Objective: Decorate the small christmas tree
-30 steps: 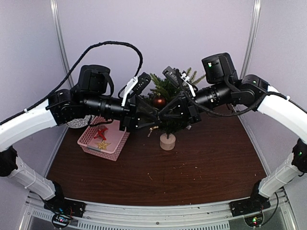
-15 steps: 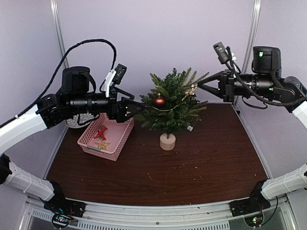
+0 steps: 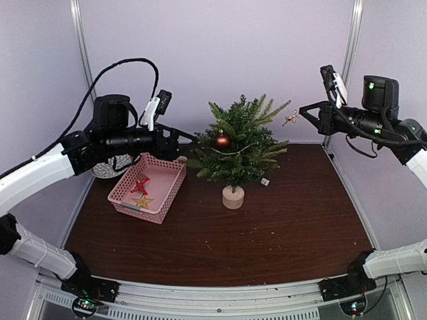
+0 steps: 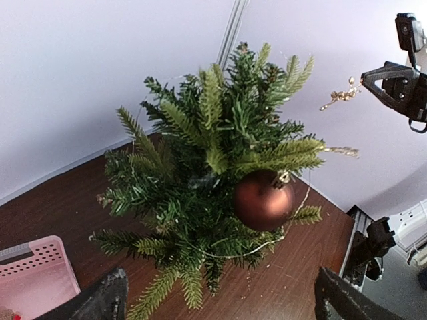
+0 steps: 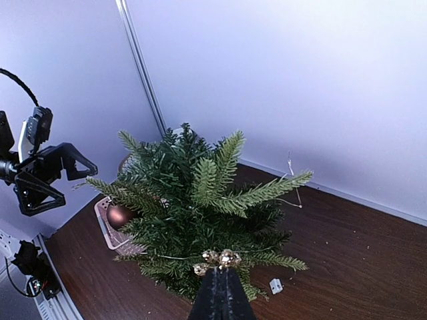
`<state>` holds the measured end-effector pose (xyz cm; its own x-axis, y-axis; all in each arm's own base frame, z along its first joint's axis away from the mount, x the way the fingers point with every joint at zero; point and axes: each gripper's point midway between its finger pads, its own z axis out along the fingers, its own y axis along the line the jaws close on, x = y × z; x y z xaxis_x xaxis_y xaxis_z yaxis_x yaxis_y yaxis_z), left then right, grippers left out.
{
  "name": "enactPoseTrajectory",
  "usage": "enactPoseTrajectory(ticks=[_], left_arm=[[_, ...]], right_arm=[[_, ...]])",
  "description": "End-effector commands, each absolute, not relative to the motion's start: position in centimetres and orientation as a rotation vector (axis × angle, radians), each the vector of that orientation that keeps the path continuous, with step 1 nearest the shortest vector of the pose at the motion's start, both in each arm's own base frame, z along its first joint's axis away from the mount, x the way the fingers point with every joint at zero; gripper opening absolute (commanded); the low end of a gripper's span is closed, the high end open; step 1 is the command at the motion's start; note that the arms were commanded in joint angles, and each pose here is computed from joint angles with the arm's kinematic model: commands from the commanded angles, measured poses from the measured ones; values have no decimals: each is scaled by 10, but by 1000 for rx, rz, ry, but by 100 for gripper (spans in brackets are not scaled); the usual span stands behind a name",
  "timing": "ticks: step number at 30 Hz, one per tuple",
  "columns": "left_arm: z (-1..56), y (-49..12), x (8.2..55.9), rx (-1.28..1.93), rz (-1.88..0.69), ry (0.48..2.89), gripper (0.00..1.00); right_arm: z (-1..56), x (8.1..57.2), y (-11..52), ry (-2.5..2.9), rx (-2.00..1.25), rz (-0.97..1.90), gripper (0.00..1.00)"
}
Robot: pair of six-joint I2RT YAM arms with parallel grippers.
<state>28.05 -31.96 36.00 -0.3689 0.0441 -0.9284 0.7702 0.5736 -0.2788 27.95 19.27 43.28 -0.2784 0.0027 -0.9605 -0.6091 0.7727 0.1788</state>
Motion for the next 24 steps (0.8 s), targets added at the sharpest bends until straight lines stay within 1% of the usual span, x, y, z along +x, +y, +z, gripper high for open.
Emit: enactPoseTrajectory(ticks=[1,6,11,14,18,24], left_arm=[[377,-320,291,635,-914,1748,98],[372,-316,295,620,-899,1765,98],[369,-311,296,605,-883,1775,98],[366,-308,297,591,-874,1787,98],[364,-307,298,578,-877,1792,98],[362,-310,301,578,-878,1796,98]], right_arm=[[441,295,206,1713,-451,698,0],[451,299,223,1672,-496,756,0],[436,298,215,1718,-486,701,0],[422,294,197,1765,-435,639,0],[414,293,181,1780,-338,665,0],[382,311,183,1825,-214,738,0]])
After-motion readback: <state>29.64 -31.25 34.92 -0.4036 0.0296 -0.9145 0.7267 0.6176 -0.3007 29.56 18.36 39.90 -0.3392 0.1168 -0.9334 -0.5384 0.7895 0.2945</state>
